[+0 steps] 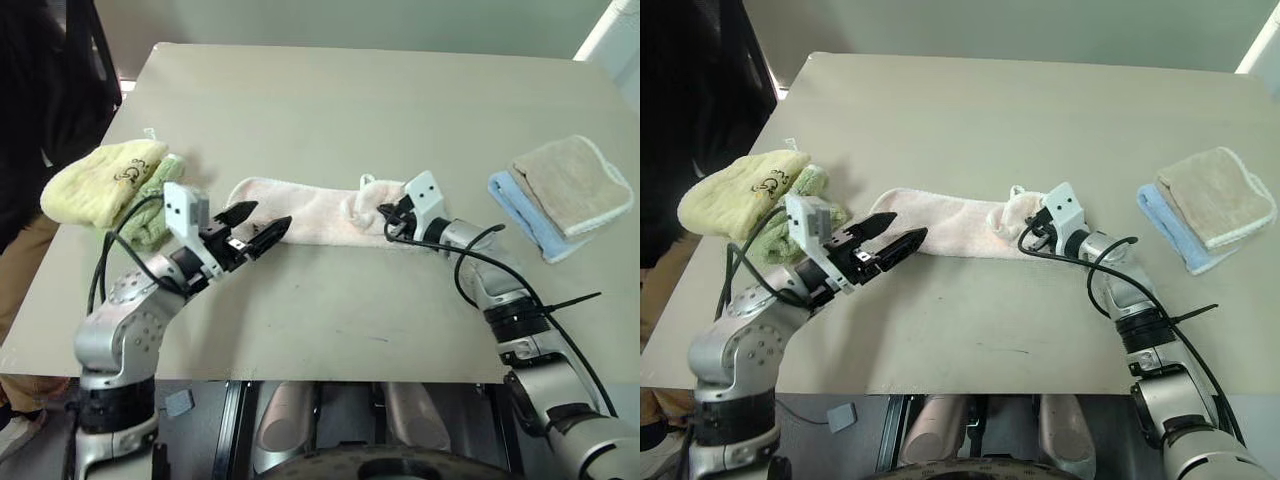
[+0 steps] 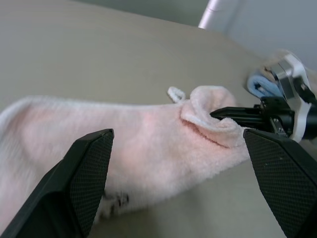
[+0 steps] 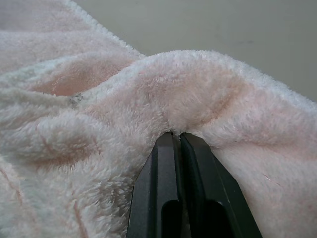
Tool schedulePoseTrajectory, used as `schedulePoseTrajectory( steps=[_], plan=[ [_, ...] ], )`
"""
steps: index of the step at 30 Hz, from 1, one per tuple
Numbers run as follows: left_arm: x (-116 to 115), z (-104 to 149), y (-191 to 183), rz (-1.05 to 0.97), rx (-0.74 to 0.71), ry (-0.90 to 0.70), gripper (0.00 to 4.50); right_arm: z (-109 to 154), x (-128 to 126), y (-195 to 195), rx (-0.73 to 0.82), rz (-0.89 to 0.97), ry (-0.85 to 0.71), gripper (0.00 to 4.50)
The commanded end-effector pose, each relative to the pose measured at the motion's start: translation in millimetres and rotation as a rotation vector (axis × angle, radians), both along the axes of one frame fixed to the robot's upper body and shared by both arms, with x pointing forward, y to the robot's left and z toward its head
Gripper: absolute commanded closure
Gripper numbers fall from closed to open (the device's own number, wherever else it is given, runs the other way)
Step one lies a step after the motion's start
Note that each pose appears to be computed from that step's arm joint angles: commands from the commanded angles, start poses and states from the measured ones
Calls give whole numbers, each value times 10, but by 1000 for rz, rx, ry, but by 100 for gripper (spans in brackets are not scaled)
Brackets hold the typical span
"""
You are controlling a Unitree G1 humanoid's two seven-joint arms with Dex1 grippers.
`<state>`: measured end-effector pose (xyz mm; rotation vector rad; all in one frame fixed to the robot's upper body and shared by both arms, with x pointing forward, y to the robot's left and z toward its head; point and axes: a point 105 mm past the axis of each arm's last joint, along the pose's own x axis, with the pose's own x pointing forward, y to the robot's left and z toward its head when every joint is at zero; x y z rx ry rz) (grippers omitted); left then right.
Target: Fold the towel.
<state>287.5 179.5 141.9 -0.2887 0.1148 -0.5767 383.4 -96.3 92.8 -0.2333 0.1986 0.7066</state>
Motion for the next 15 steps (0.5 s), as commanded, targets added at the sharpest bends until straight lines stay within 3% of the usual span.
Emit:
schedulePoseTrajectory(
  steps=[1, 6, 9, 11, 15],
  plan=[
    [-98, 24, 62, 97, -70, 45, 0, 320, 5, -16, 41, 32, -118, 425],
    [-123, -97, 219, 256, -211, 163, 0, 687, -36, -44, 78, 75, -227, 425],
    [-87, -146, 324, 363, -367, 230, 0, 879, -101, -63, 84, 113, -276, 425],
    [-48, -147, 380, 416, -465, 262, 0, 947, -138, -63, 80, 131, -292, 425],
    [16, -195, 412, 454, -490, 322, 0, 997, -158, -51, 79, 135, -306, 425]
  ],
)
